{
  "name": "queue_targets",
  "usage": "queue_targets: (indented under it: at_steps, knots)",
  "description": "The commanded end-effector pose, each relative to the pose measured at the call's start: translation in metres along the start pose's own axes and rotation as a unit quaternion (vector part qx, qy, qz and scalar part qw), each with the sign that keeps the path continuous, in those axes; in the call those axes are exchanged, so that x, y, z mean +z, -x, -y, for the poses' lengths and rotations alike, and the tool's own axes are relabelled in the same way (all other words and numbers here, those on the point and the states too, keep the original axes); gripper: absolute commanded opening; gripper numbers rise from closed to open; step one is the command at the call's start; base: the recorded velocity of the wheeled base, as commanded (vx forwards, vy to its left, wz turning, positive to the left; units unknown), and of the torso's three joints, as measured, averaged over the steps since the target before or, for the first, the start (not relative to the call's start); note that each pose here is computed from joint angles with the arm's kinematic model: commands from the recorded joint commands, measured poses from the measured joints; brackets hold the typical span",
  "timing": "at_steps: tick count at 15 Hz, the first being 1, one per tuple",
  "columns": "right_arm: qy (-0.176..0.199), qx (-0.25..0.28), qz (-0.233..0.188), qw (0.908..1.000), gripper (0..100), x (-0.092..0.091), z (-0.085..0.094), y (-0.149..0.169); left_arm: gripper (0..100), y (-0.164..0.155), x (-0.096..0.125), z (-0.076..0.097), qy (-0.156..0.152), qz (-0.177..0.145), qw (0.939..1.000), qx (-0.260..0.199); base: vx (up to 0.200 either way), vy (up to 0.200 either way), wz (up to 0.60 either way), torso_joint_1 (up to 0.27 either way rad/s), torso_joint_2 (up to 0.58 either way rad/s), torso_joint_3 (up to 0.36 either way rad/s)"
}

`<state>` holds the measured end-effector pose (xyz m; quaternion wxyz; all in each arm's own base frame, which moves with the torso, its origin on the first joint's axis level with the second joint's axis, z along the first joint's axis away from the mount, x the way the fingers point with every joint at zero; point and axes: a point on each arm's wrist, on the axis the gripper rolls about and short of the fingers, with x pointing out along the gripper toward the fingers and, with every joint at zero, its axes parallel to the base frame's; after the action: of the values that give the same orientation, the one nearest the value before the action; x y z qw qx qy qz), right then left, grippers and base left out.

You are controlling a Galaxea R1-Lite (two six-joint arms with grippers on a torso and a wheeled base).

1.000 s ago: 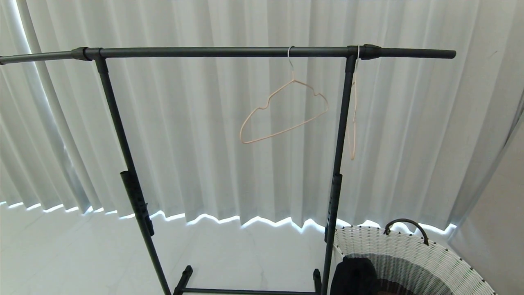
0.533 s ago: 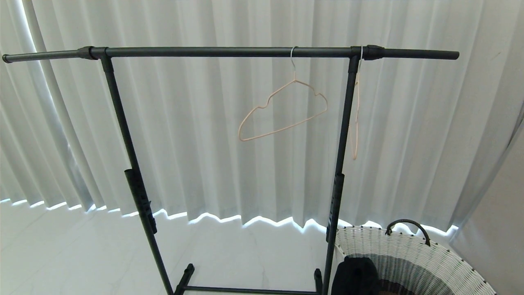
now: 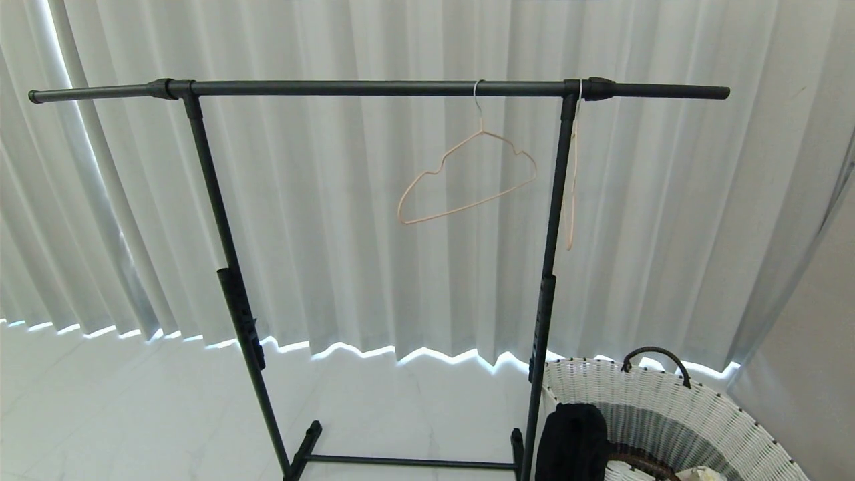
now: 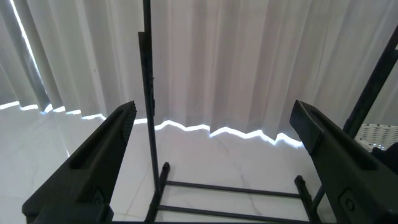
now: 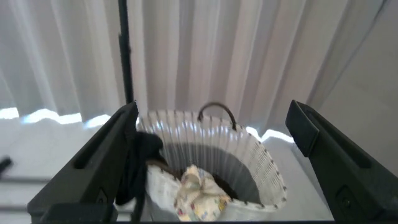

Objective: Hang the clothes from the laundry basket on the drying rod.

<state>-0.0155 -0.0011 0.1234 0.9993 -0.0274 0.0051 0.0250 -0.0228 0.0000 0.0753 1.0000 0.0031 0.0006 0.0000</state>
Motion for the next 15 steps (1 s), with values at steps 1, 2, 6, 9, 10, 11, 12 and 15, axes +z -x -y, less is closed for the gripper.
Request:
queue_targets:
  at_steps: [1, 2, 6, 9, 10, 11, 12, 15]
  knots:
    - [0.065, 0.029, -0.184, 0.9803, 100, 0.037, 0.0, -0.07, 100, 0.0, 0.0, 0.0, 0.0, 0.0, 1.0, 0.0, 0.0, 0.0, 0.0, 0.0, 0.0, 0.0]
    - [0.108, 0.012, -0.273, 0.956, 100, 0.033, 0.001, -0.108, 100, 0.0, 0.0, 0.0, 0.0, 0.0, 1.0, 0.0, 0.0, 0.0, 0.0, 0.0, 0.0, 0.0]
    - [0.2, 0.073, -0.411, 0.8864, 100, -0.004, 0.009, -0.161, 100, 0.0, 0.0, 0.0, 0.001, 0.0, 1.0, 0.0, 0.0, 0.0, 0.0, 0.0, 0.0, 0.0]
    - [0.238, 0.125, -0.483, 0.8332, 100, -0.035, 0.008, -0.178, 100, 0.0, 0.0, 0.0, 0.001, 0.0, 1.0, 0.0, 0.0, 0.0, 0.0, 0.0, 0.0, 0.0]
    - [0.24, 0.132, -0.494, 0.825, 100, -0.046, 0.008, -0.182, 100, 0.0, 0.0, 0.0, 0.001, 0.0, 1.0, 0.0, 0.0, 0.0, 0.0, 0.0, 0.0, 0.0]
    - [0.243, 0.137, -0.5, 0.82, 100, -0.06, 0.007, -0.185, 100, 0.0, 0.0, 0.0, 0.001, 0.0, 1.0, 0.0, 0.0, 0.0, 0.0, 0.0, 0.0, 0.0]
    - [0.254, 0.144, -0.497, 0.8171, 100, -0.072, 0.006, -0.188, 100, 0.0, 0.0, 0.0, 0.001, 0.0, 1.0, 0.0, 0.0, 0.0, 0.0, 0.0, 0.0, 0.0]
    - [0.292, 0.166, -0.489, 0.8051, 100, -0.102, 0.005, -0.196, 100, 0.0, 0.0, 0.0, 0.001, 0.0, 1.0, 0.0, 0.0, 0.0, 0.0, 0.0, 0.0, 0.0]
